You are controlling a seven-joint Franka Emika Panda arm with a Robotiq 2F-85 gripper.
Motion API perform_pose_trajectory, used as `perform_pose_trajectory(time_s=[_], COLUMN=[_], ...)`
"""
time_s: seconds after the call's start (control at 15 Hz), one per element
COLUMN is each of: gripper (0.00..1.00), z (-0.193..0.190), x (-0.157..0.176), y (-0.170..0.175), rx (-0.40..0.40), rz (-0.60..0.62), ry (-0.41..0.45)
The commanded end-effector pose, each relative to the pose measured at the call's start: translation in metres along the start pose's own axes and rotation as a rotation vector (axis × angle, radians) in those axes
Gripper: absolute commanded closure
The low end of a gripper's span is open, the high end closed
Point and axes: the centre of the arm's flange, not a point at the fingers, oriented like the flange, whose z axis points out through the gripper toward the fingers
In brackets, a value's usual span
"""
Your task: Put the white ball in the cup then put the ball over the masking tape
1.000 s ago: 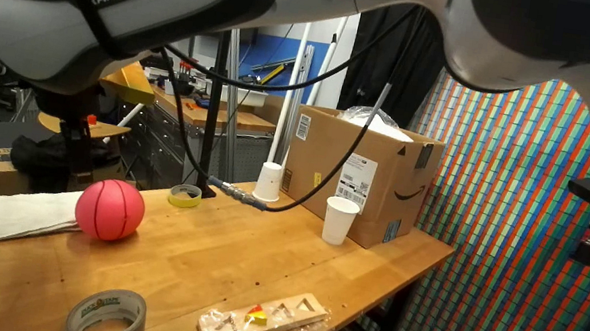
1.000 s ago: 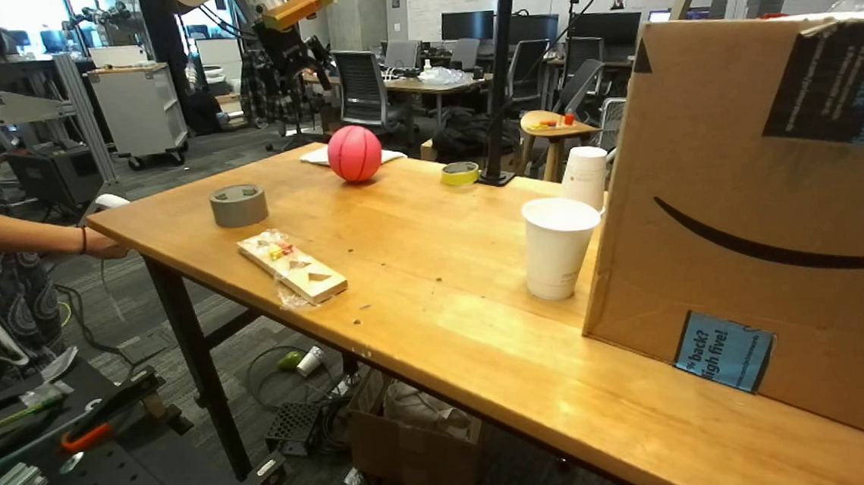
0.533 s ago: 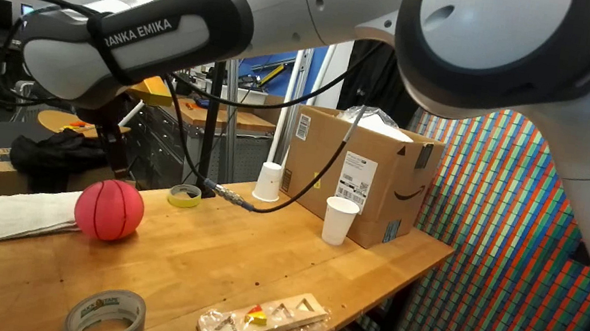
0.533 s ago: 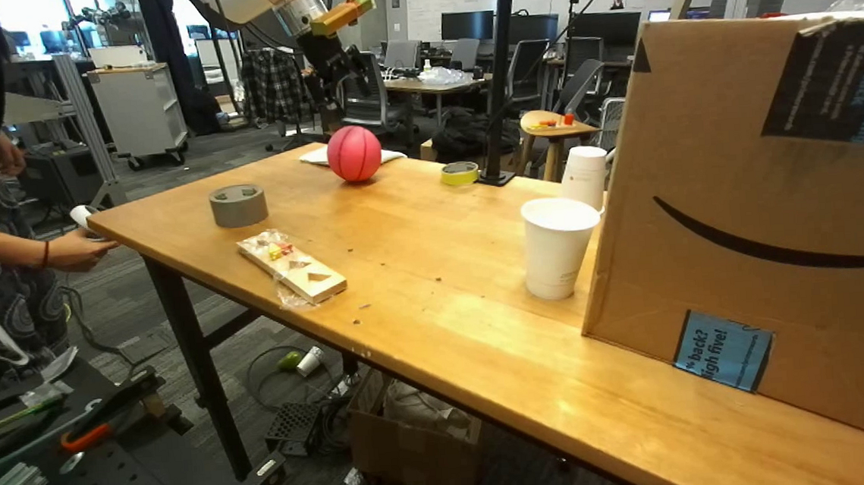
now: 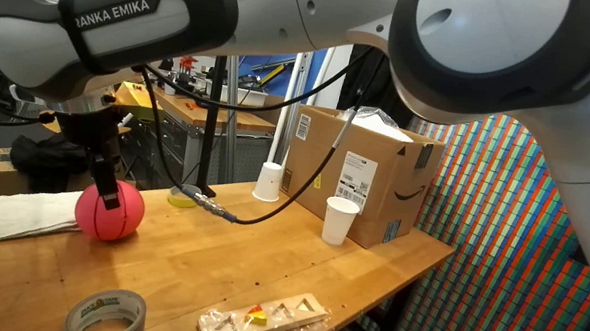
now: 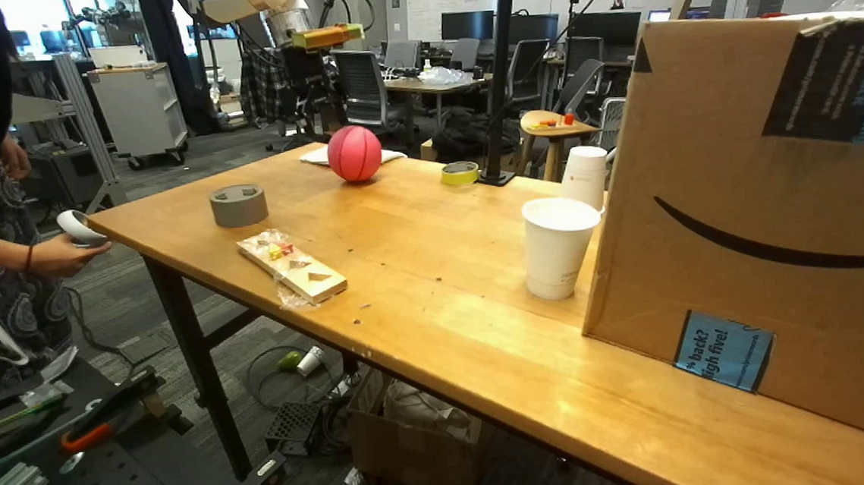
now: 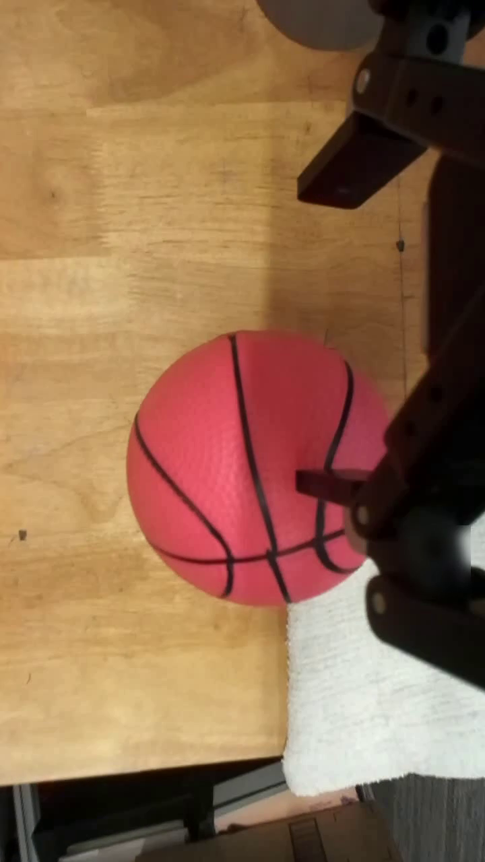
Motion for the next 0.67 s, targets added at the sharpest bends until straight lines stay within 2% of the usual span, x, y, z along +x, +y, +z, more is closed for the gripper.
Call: perform_pose_trajectory(time_s=[0.0,0.6], gripper=[0.00,0.00], z=[-0.005,-0.021], x=[0.004,0.027], y=[0.007,0.035], rx=[0.018,-0.058], rz=[0.004,-0.039], ry=[0.019,0.062])
